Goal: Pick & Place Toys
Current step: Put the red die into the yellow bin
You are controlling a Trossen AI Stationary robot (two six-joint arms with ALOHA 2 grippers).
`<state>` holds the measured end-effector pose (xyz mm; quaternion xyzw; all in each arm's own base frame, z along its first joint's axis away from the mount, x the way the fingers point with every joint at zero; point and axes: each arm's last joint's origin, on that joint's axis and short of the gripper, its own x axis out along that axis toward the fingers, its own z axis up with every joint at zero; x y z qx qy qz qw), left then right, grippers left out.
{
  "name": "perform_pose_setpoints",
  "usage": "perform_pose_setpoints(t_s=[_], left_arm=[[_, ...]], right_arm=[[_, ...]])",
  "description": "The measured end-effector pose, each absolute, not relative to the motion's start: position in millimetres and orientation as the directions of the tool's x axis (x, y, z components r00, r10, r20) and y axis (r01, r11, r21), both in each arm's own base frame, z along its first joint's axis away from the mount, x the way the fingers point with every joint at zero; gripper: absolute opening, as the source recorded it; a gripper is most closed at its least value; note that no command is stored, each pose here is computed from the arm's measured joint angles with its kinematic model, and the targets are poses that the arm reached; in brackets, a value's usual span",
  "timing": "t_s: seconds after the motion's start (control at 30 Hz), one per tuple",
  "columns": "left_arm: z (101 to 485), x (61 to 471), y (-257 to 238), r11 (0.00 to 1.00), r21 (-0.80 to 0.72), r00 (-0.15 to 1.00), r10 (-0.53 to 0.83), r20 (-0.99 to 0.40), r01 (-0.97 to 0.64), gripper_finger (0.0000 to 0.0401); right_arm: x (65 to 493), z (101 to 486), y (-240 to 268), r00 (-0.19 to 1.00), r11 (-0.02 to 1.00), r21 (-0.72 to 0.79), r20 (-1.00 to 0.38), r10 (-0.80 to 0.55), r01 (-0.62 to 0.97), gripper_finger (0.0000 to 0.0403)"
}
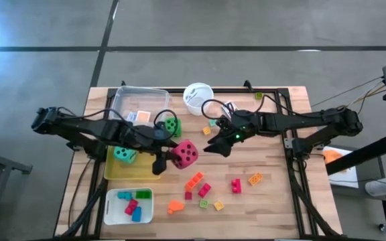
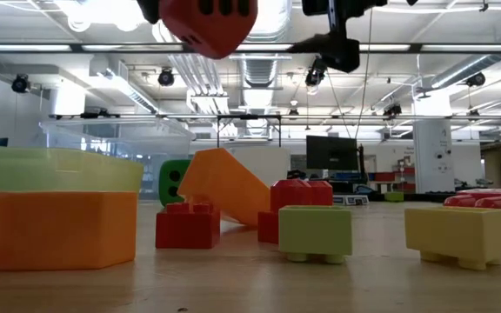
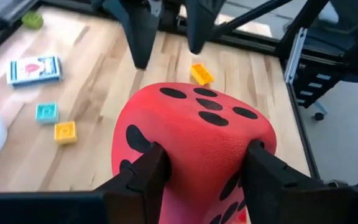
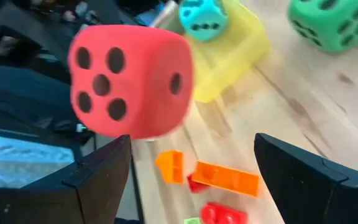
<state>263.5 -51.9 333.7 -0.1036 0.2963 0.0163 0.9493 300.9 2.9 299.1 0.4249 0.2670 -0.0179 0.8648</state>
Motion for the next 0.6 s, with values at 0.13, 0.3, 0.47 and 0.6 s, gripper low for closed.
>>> perform_pose_setpoints(t_s=[0.13, 0.3, 0.47, 0.6], left_arm=[[329, 254, -50, 0.966, -0.211, 0.767, -0.019, -0.641, -0.153, 0.0147], [320, 235, -46, 0.949, -0.193, 0.642, 0.013, -0.767, -0.249, 0.0132], [311, 214, -41, 0.935, -0.11, 0.462, 0.063, -0.884, -0.338, 0.0132], [304, 206, -38, 0.926, -0.019, 0.346, 0.121, -0.93, -0.376, 0.013]], right_arm=[[299, 295, 3, 0.835, 0.641, 0.711, -0.515, 0.195, 0.289, 0.033], [297, 291, 3, 0.815, 0.654, 0.692, -0.545, 0.195, 0.306, 0.033], [295, 290, 2, 0.804, 0.66, 0.681, -0.562, 0.194, 0.317, 0.033], [295, 289, 1, 0.801, 0.672, 0.671, -0.567, 0.192, 0.314, 0.033]])
